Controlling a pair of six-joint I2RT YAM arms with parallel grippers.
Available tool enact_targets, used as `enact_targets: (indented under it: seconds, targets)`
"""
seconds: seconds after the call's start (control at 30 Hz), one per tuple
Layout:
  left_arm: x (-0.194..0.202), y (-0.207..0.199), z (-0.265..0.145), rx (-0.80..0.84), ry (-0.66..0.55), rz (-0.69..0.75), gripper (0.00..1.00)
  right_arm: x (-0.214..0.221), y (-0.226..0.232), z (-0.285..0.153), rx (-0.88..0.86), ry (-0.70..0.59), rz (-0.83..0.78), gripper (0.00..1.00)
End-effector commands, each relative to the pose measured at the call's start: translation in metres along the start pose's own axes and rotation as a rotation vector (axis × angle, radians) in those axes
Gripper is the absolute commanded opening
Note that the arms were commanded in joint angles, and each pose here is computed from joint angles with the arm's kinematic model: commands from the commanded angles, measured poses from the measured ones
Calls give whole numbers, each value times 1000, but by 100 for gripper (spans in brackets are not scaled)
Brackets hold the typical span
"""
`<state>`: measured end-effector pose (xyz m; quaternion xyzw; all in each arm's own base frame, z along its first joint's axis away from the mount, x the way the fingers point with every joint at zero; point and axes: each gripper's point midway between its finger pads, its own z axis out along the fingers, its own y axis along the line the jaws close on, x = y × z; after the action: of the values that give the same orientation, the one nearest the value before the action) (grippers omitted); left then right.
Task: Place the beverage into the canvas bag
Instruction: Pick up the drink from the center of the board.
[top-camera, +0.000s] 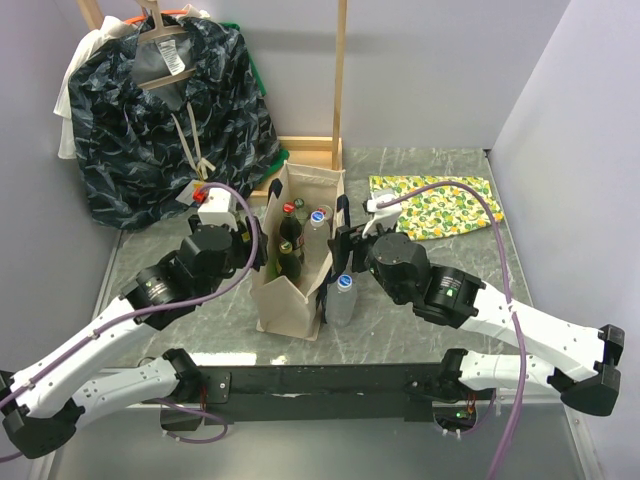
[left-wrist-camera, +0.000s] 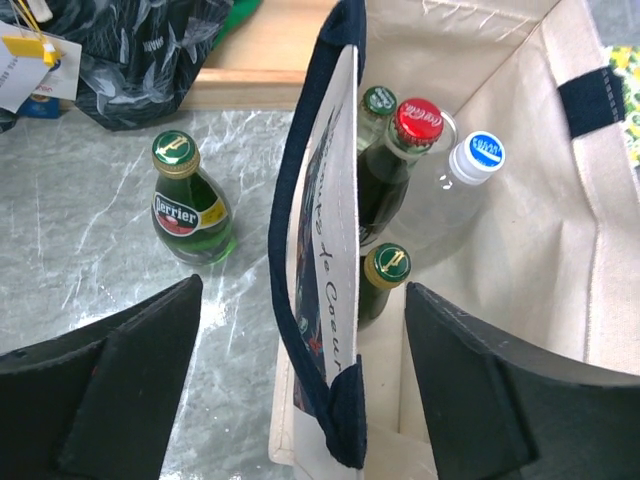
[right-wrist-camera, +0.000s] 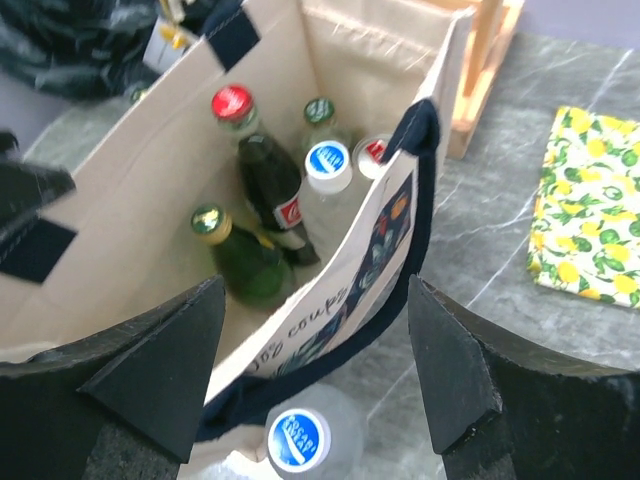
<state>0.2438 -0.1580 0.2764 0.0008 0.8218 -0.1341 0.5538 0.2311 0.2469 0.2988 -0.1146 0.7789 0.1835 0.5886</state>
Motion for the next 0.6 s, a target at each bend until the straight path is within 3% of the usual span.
enact_targets:
  seconds: [0.0, 0.17, 0.37, 0.57]
  targets:
    - [-22, 0, -6, 5, -78, -31, 89, 5, 6, -7, -50, 31, 1, 80]
    - [-22, 3, -5, -12, -88, -33, 99, 18, 0, -8, -30, 68, -1, 80]
    - [-22, 1, -3, -6, -89, -32, 96, 20, -1, -16, -56, 78, 0, 80]
    - [-23, 1, -2, -12, -85, -24, 96, 24, 9, -30, -158, 170, -124, 81]
